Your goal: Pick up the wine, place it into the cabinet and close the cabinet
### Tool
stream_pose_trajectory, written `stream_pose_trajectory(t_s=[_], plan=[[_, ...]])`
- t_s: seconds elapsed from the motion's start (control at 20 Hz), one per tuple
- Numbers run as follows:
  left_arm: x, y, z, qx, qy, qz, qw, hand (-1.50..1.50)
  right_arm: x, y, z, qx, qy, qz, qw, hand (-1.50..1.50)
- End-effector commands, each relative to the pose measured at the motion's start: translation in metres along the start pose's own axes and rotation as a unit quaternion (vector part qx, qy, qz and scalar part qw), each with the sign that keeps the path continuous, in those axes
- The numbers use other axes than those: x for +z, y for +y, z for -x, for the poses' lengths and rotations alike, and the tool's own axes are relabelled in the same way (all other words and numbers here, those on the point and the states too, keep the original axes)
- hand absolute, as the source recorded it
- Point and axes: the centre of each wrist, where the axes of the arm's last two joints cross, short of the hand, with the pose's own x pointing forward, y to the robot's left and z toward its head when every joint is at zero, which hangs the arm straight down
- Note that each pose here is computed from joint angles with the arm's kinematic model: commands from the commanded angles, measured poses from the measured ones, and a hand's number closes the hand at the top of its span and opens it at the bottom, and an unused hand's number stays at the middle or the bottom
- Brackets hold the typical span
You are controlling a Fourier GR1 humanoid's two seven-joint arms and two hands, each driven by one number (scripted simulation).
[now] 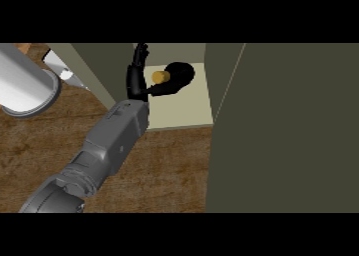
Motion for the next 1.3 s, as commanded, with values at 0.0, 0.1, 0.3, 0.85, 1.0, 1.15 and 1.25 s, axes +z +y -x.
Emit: stream_pose_trajectory(t_s=[0.0, 0.1, 0.3, 0.85, 1.0, 1.15, 1.25], plan=[[0.002, 0.014, 0.010, 0.001, -0.008, -0.022, 0.9997, -1.50, 0.005, 0.002, -0.012, -0.005, -0.016, -0.004, 1.000, -1.50], [-0.013, 0.033, 0.004, 0.004, -0.014, -0.024, 0.9996, -1.50, 0.002, 0.001, -0.001, -0.011, -0.018, 0.006, 1.000, -1.50], [0.003, 0.023, 0.015, 0.015, -0.011, -0.009, 0.9998, -1.50, 0.003, 0.002, -0.007, -0.013, -0.011, -0.012, 1.000, -1.50], [0.020, 0.014, 0.026, 0.050, -0.010, 0.044, 0.9977, -1.50, 0.006, 0.005, -0.004, -0.012, -0.012, -0.004, 1.000, -1.50], [0.010, 0.010, 0.015, 0.063, -0.024, 0.054, 0.9963, -1.50, 0.008, 0.003, -0.011, -0.010, -0.012, -0.014, 1.000, -1.50], [0.006, 0.016, 0.015, 0.062, -0.009, 0.060, 0.9962, -1.50, 0.021, 0.011, -0.014, -0.013, -0.006, -0.004, 1.000, -1.50], [0.007, 0.004, 0.009, 0.082, -0.016, 0.053, 0.9951, -1.50, 0.000, 0.004, -0.003, -0.010, -0.010, -0.010, 1.000, -1.50]])
